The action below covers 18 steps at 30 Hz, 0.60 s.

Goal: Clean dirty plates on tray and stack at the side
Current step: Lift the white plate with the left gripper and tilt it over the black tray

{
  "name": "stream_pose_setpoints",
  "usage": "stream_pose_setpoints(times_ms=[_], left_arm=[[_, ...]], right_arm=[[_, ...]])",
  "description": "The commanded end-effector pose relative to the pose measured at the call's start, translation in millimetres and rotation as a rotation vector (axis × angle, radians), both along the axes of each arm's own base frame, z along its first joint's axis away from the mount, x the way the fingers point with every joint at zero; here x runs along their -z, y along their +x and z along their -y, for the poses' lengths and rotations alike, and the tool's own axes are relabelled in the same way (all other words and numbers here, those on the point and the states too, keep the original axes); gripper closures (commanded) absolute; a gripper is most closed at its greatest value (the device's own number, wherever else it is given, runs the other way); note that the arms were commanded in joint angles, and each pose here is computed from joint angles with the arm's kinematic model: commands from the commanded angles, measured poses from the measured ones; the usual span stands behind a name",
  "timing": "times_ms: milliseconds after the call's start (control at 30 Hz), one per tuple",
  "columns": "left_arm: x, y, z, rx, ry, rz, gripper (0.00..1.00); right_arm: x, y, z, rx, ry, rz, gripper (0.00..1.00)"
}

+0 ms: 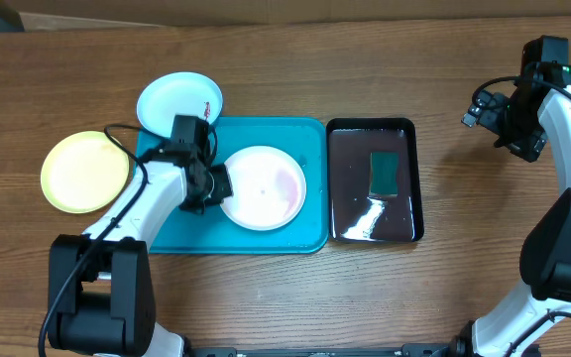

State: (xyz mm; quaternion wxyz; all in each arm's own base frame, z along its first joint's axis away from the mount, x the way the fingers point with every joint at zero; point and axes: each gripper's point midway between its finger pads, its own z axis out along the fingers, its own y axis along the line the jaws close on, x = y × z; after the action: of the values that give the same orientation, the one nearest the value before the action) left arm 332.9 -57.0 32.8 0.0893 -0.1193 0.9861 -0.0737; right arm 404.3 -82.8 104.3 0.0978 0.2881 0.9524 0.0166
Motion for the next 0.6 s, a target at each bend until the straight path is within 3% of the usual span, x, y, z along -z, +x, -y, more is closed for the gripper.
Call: stream_pose_setpoints(times_ms=[0,167,567], left_arm=[[-36.5,28.2,-5.2,0.022,0.054,0.102,0.96],[-70.2,47.5,-14.9,0.015,0.118,0.175,0.96],[-129.5,86.9,-2.0,0.070,0.119,0.346,0.96]], right_arm=[[-7.1,3.3,0.6,0.001,0.000,0.023,0.00],[-7.1,3.3,0.6,0.001,0.000,0.023,0.00],[-7.1,3.3,0.6,0.002,0.001,0.023,0.00]])
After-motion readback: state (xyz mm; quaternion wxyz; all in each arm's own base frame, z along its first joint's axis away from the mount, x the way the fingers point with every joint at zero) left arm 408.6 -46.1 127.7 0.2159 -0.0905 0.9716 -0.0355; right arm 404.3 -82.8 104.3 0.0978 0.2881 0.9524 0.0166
